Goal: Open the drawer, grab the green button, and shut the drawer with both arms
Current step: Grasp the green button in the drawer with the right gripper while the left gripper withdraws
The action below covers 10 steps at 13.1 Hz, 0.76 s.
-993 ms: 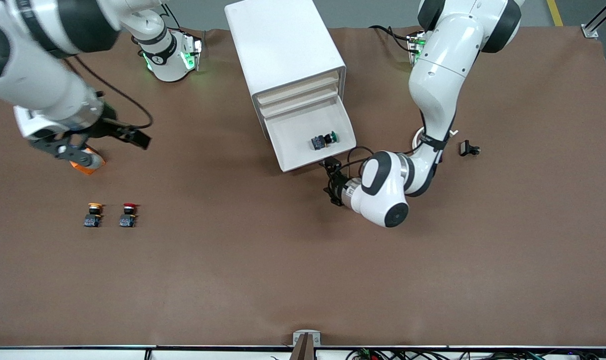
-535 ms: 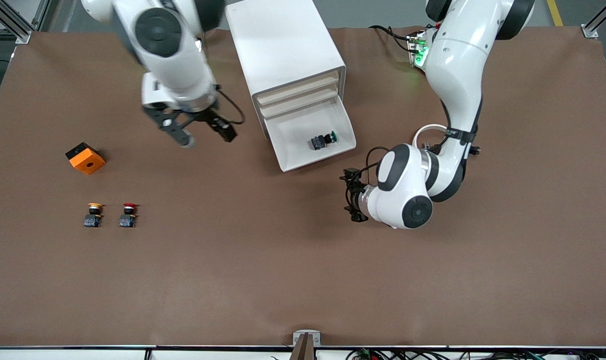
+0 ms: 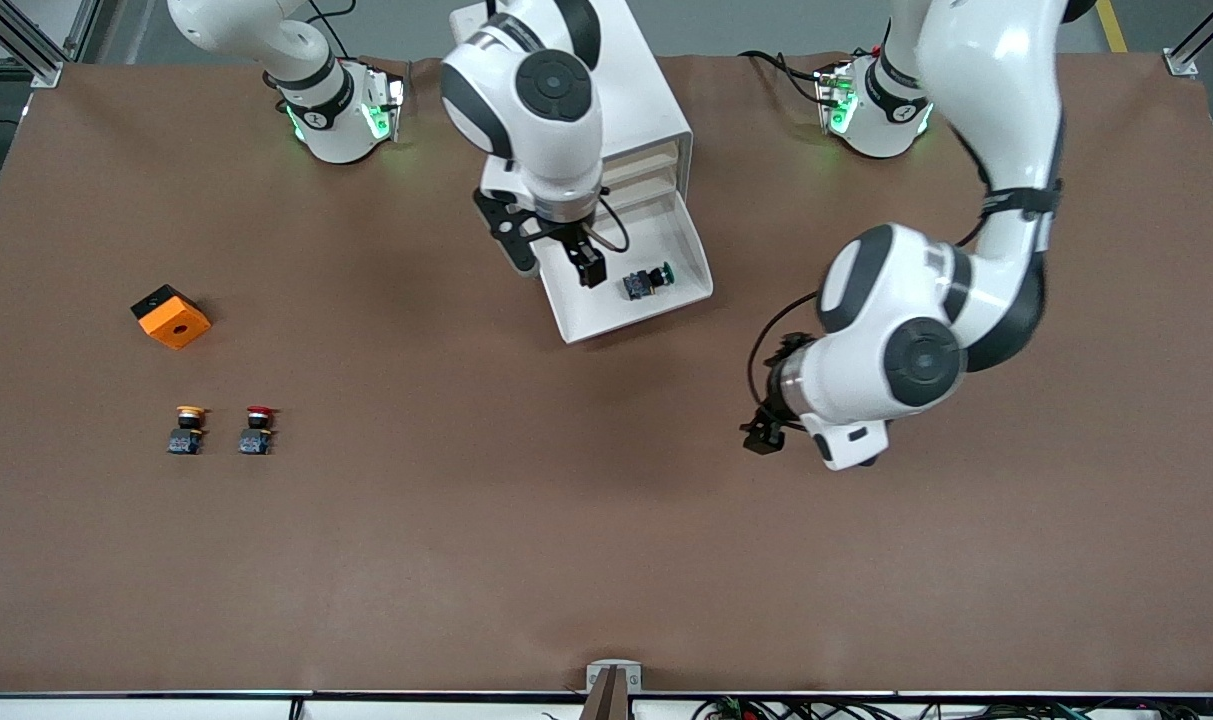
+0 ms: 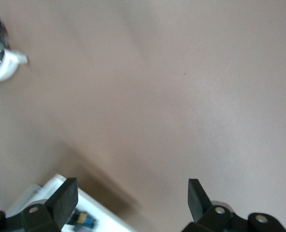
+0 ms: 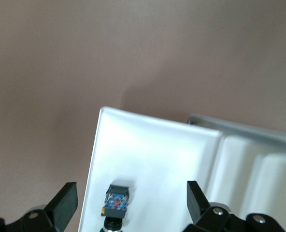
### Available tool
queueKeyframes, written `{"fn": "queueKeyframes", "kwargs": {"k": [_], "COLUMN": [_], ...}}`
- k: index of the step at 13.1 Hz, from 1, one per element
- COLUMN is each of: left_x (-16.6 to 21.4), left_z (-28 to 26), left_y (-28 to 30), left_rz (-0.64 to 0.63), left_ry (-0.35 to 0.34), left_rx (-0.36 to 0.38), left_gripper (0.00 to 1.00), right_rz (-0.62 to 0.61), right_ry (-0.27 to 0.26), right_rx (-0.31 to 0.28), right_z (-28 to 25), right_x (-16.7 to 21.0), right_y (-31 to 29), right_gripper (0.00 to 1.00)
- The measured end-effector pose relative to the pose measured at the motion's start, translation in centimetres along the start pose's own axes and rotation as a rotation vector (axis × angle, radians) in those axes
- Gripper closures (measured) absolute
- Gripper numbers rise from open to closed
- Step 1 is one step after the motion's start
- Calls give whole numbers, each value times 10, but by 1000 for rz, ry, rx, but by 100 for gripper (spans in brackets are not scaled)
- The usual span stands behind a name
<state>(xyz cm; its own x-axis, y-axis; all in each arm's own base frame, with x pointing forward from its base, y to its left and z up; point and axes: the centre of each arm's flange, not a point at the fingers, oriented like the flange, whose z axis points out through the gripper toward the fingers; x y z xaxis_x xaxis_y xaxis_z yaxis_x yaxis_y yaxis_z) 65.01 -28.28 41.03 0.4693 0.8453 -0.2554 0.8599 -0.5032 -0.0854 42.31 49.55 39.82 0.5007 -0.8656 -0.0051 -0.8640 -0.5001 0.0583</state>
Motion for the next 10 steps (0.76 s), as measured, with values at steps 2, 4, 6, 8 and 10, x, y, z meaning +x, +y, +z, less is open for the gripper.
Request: {"fn": "queueKeyframes", "kwargs": {"k": [2,4,6,8,10], "left_x": [21,34,37,33,29], "left_z": [-31,-54,-69,-83,-101], "left_y": [-17,-34,-45,-51,-60], "left_rz": [161,322,480,567,645], "left_ry": [-8,62,159,187,201], "left_rx": [-5,31,86,89,79], "left_gripper": [0,0,0,0,0], "right_rz": [33,55,72,77,81], "right_ry": [3,6,5,1,1], "right_rx": [0,-9,-20,-25,-21], "right_z": [22,39,55,74,94], "right_x": [-21,-36,-46,-58,-68], "right_y": [-4,-11,-20,-26,-31], "right_gripper": [0,0,0,0,0]}}
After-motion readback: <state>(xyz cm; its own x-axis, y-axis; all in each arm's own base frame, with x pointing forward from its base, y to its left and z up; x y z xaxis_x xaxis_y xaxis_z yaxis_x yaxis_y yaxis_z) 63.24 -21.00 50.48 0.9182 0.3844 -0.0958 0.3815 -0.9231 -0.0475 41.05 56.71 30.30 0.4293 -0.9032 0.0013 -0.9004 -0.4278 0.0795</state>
